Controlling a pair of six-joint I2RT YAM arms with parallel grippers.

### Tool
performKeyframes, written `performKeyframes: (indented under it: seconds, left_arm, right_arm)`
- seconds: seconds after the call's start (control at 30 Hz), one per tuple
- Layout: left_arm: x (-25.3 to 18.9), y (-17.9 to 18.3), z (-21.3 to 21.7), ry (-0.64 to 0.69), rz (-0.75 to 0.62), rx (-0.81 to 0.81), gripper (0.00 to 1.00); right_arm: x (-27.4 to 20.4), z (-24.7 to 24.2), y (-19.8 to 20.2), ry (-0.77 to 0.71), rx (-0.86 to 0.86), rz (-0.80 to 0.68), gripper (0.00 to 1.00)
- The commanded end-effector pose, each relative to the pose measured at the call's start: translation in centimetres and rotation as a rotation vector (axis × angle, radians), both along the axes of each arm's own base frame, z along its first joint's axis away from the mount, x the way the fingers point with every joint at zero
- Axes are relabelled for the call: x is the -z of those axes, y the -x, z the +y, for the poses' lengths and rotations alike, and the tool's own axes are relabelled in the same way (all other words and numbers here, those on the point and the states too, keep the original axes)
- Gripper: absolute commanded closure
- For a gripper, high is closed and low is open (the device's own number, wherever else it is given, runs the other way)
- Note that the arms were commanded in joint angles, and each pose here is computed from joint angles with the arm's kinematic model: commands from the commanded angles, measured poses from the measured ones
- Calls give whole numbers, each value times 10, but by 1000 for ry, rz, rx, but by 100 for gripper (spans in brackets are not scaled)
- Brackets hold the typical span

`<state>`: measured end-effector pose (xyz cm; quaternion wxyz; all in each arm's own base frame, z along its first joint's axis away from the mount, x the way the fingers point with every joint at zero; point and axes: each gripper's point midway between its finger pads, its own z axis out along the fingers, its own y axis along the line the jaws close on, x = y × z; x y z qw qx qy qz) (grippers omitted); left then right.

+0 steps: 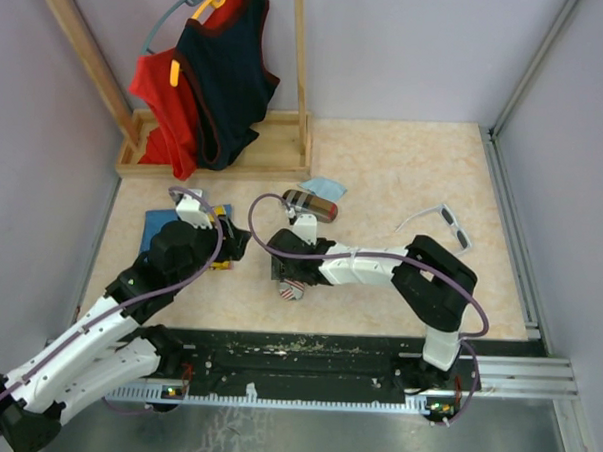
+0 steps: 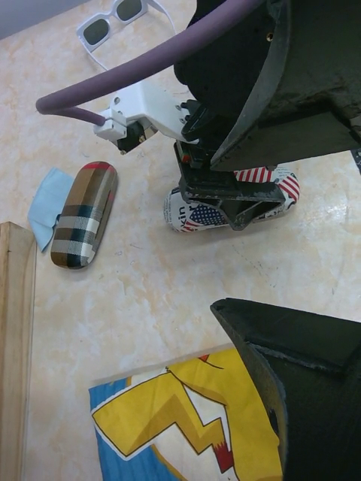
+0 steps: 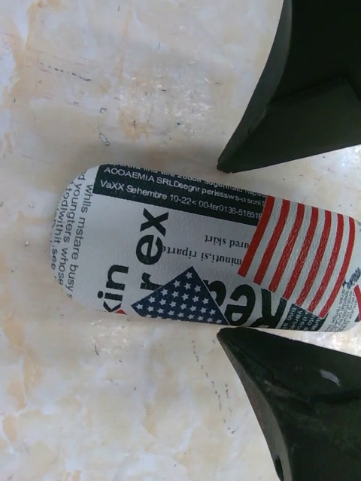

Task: Organize the sunglasses
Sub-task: Pick up the sunglasses case from the center of the board, then place the sunglasses case at the center of the board.

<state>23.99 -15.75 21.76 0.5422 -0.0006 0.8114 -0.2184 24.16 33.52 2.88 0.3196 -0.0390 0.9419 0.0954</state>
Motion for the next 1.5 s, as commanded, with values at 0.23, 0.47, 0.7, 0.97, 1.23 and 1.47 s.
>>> performKeyframes:
  seconds: [0.23,0.47,0.7,0.97,1.23,1.47]
  left_arm:
    - [4,2,0,7,9,0,26]
    - [14,2,-6,22,30,19,26]
    - [17,1,-19,30,41,70,26]
    - [12,5,-21,46,37,87,26]
    - [21,6,-19,35,58,78,26]
    - [21,3,-18,25,64,64,26]
  right_arm:
    - [-35,-2,-9,6,10,-97,64]
    - [-85,-71,-38,-50,73,-211,70]
    - [-121,-147,-108,58,59,-285,70]
    - [-100,-182,-196,126,44,-237,68]
    - [-57,-195,-238,180,35,-145,64]
    - [-34,-194,-242,196,21,-94,47]
